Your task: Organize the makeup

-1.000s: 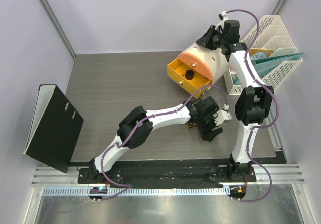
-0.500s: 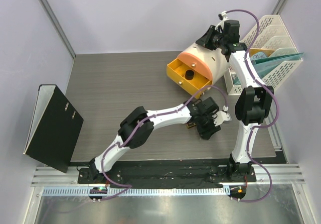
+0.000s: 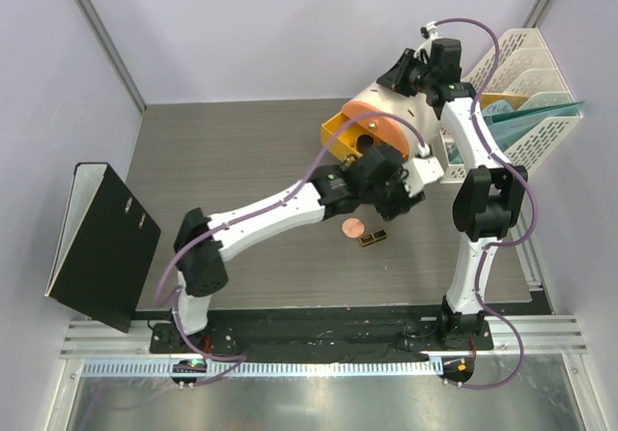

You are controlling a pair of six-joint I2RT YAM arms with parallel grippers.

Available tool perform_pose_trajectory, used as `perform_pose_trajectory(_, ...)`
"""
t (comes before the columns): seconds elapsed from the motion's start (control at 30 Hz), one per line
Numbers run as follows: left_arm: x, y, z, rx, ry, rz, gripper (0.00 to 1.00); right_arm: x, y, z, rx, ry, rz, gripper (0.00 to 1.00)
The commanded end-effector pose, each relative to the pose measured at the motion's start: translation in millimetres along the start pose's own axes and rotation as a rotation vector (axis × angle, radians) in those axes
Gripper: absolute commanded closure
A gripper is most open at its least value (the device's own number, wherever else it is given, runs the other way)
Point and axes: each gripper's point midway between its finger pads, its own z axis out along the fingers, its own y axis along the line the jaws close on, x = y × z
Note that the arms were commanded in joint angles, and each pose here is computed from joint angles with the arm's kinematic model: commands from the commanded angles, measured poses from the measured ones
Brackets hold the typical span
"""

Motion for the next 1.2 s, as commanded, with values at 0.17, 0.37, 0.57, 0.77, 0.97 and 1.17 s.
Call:
perform_pose_trajectory(0.17,-73,142,-66,-0.446,-0.310,-0.219,1.00,86,-61,-7,0.205,0.274,0.121,0.81)
perform_pose_trajectory(0.37,-62,195,-54,-0.508,-0.315,-0.375,1.00,93,-62,-11,0.209,0.288,0.125,0.81)
perform_pose_trajectory(0.57,-47,200,-28,-0.491,-0.268,-0.404,1.00,95,-62,-13,0.211,0.292,0.120,0.81)
perform_pose_trajectory(0.77,-36,197,-17,-0.471,-0.223,-0.415,0.46,94,-62,-12,0.211,0.290,0.124,0.81)
perform_pose_trajectory(0.97,-44,197,-25,-0.475,-0.242,-0.395,0.16,95,-62,-11,0.208,0.293,0.127,0.81)
perform_pose_trajectory(1.17,-67,191,-70,-0.494,-0.345,-0.390,0.12,94,-63,-12,0.210,0.290,0.122,0.81)
